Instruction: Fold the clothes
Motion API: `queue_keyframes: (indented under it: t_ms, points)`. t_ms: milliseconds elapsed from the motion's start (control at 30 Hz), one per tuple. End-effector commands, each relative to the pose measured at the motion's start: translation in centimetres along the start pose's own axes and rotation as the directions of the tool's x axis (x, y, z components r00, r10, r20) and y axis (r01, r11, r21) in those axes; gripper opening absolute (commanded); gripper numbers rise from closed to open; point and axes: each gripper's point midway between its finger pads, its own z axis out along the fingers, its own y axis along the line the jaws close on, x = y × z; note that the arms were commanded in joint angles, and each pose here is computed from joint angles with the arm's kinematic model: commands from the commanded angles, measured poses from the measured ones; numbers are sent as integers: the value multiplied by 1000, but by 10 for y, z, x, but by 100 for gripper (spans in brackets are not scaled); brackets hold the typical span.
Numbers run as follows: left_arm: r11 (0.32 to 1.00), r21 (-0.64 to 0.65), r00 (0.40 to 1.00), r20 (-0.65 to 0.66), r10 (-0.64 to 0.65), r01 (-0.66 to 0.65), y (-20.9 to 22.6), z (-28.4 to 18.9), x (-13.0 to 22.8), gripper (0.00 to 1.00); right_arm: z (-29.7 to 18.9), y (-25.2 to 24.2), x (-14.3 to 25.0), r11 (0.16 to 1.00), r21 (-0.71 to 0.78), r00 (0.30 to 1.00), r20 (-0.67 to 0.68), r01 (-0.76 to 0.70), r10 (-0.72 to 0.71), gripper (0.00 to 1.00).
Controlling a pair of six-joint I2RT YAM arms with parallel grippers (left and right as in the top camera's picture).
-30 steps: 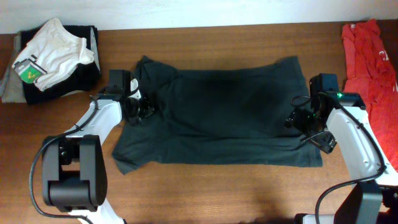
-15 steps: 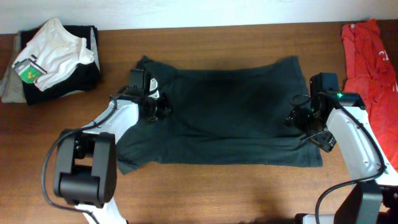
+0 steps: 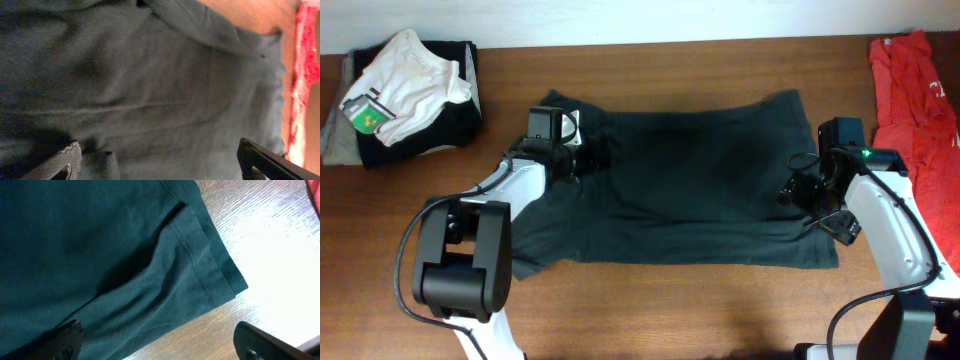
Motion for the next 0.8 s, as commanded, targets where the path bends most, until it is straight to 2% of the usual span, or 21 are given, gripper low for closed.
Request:
queue_keyframes:
  t_ms: [0, 67, 133, 233, 267, 300, 367, 400, 467, 533, 633, 767]
  points:
    - [986, 108, 989, 86, 119, -128, -48, -58, -32, 99, -4, 3, -2, 1000, -9, 1000, 10, 4, -3, 99]
    - [985, 88, 986, 88, 143, -150, -53, -81, -30, 99, -2, 2, 0, 1000, -6, 1000, 5, 4, -4, 99]
    - [993, 26, 992, 51, 114, -116, -44, -105, -17, 99, 1, 1, 1, 1000, 0, 1000, -5, 5, -5, 99]
    - [976, -218, 998, -49, -35, 24, 7, -122, 17, 99, 9, 2, 0, 1000, 14, 1000, -18, 6, -6, 98]
    - [944, -326, 990, -100, -94, 57, 29, -127, 36, 91, 12, 2, 0, 1000, 16, 1000, -22, 7, -6, 94]
    - [919, -390, 979, -154, -137, 68, 43, -128, 53, 75, 18, 3, 0, 1000, 21, 1000, -30, 7, -7, 82]
    - [912, -406, 962, -217, -165, 64, 50, -121, 71, 38, 30, 4, 1, 999, 35, 999, -52, 9, -7, 48]
    - [907, -415, 954, -238, -184, 72, 55, -117, 78, 18, 35, 3, 4, 999, 43, 997, -71, 11, -8, 37]
    - [899, -430, 939, -267, -215, 83, 62, -113, 86, 2, 42, 3, 6, 998, 56, 995, -97, 12, -6, 29]
    - [889, -450, 929, -286, -234, 85, 71, -108, 92, 1, 52, 2, 9, 997, 74, 993, -122, 16, -7, 26]
    - [826, -561, 911, -310, -272, 56, 101, -107, 103, 1, 66, -1, 14, 994, 104, 986, -169, 25, -7, 19]
    - [793, -600, 889, -304, -344, 102, 121, -108, 109, 1, 78, 5, 27, 996, 85, 970, -245, 24, -3, 20]
